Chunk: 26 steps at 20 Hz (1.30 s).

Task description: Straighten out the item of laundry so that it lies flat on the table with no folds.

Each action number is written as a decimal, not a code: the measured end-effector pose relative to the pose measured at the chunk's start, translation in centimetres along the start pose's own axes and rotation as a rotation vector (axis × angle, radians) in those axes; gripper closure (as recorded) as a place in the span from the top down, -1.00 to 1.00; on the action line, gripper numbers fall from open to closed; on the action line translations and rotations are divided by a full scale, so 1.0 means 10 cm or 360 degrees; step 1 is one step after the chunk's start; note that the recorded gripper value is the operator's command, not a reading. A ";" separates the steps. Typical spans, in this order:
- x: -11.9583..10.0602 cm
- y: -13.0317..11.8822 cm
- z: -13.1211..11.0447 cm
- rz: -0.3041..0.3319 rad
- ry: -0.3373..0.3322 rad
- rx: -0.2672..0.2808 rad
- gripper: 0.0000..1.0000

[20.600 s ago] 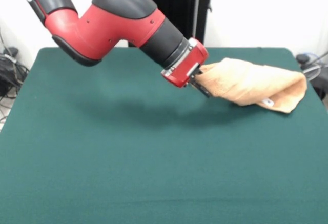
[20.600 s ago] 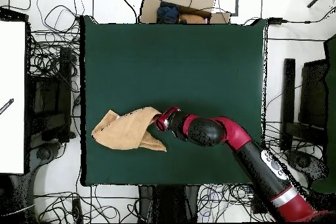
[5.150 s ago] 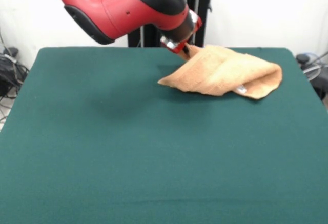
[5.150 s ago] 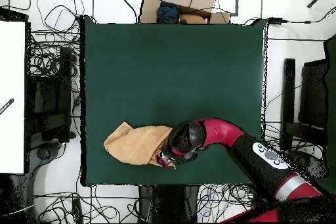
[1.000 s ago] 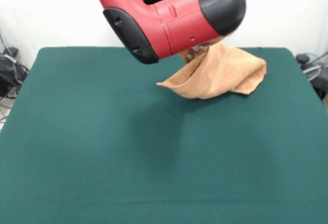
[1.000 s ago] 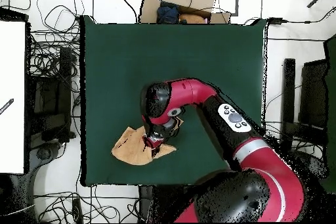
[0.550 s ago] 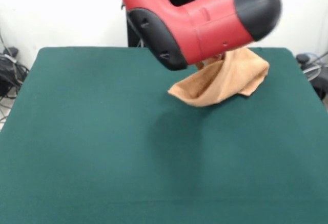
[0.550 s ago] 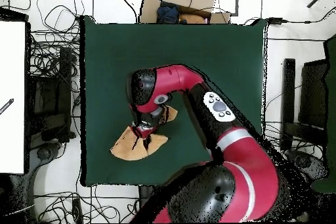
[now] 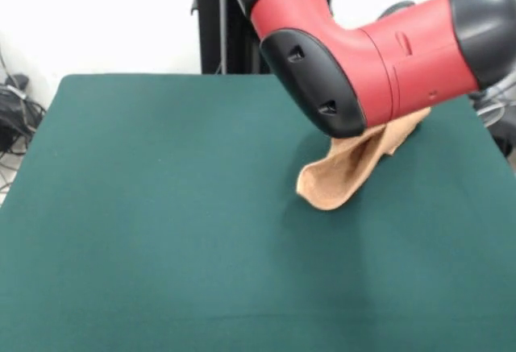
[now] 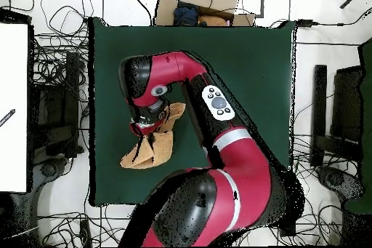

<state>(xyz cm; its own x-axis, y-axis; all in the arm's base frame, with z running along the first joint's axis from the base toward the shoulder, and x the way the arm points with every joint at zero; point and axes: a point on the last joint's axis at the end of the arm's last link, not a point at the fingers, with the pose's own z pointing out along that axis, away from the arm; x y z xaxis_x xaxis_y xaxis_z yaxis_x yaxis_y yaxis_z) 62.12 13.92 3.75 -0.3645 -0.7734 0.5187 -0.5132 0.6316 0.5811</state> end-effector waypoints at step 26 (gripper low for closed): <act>0.52 -0.83 0.01 0.0141 -0.0546 -0.0095 -1.00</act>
<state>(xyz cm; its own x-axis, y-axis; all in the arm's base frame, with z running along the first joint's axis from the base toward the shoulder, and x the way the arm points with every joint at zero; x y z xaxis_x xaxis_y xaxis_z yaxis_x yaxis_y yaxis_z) 64.39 4.67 1.51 -0.6505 -0.6823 0.3337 -0.4252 0.6912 0.5844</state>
